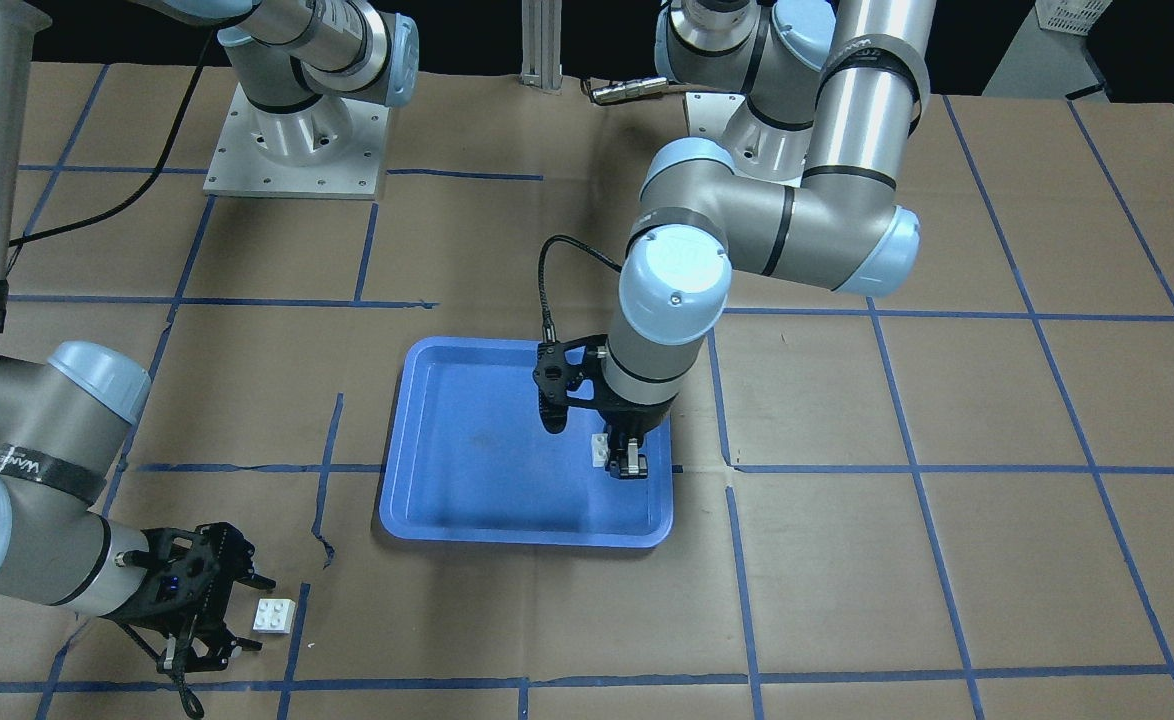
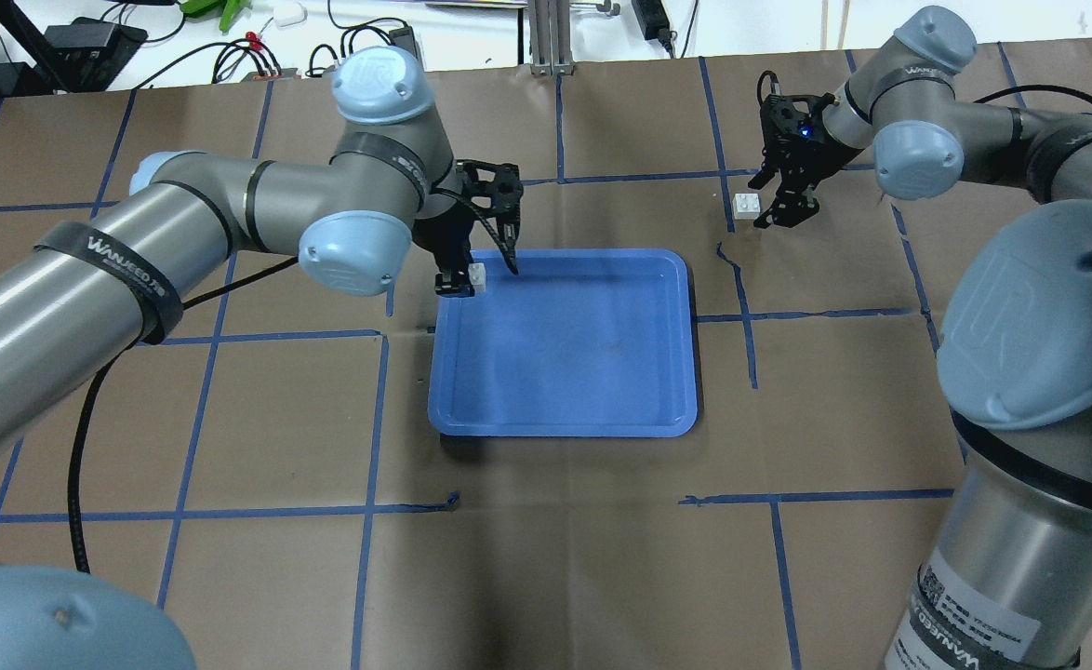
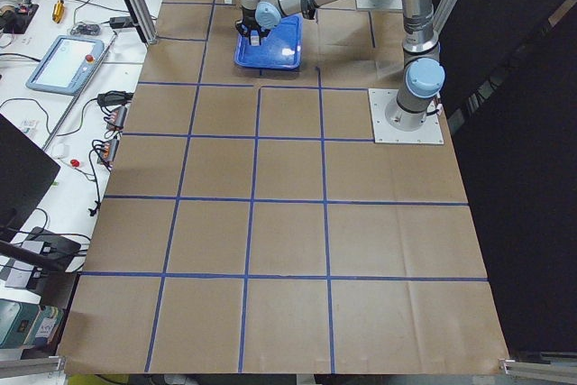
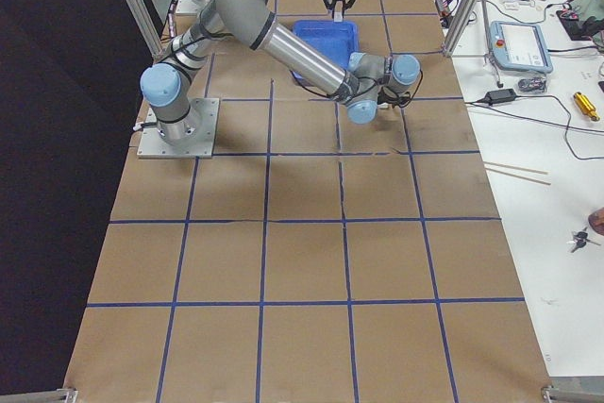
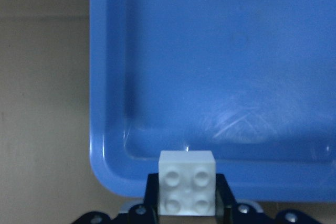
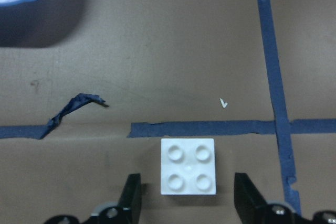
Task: Assemble white blocks and place on blue tray
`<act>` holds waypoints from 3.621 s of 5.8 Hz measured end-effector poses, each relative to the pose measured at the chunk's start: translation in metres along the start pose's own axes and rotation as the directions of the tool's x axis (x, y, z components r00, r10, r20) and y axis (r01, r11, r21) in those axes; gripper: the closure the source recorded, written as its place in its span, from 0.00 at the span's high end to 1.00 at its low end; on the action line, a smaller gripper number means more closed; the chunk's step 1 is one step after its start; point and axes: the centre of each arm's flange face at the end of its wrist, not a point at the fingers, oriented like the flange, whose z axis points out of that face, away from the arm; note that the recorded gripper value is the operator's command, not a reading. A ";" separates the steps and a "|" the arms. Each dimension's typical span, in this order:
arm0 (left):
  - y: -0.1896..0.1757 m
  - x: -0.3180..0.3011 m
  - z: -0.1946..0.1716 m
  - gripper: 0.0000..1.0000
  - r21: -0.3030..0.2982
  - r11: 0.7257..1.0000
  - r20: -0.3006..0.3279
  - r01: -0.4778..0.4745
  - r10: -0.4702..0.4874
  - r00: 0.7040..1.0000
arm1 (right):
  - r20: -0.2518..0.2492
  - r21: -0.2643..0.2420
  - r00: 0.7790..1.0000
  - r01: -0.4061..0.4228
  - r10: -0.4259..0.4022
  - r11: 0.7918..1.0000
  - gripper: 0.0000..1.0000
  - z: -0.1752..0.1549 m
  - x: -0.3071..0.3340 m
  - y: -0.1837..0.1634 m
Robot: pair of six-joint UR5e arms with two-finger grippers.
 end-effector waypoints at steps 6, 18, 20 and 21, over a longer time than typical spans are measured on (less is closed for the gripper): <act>-0.069 0.046 0.080 0.12 -0.018 0.999 -0.006 0.037 -0.037 0.999 | -0.007 -0.004 1.000 0.003 -0.003 1.000 0.23 -0.005 0.002 -0.001; -0.053 0.065 0.068 0.98 -0.025 0.998 -0.011 0.058 -0.059 0.998 | 0.025 -0.020 1.000 -0.015 0.016 1.000 0.24 -0.105 -0.098 -0.134; -0.030 0.054 0.020 0.98 -0.008 0.994 0.014 0.110 -0.110 0.994 | 0.034 -0.018 0.999 -0.012 0.013 1.000 0.24 -0.104 -0.113 -0.137; -0.013 0.053 -0.023 0.98 -0.010 0.989 0.010 0.145 -0.145 0.989 | 0.040 -0.018 0.999 -0.004 0.005 1.000 0.24 -0.100 -0.125 -0.142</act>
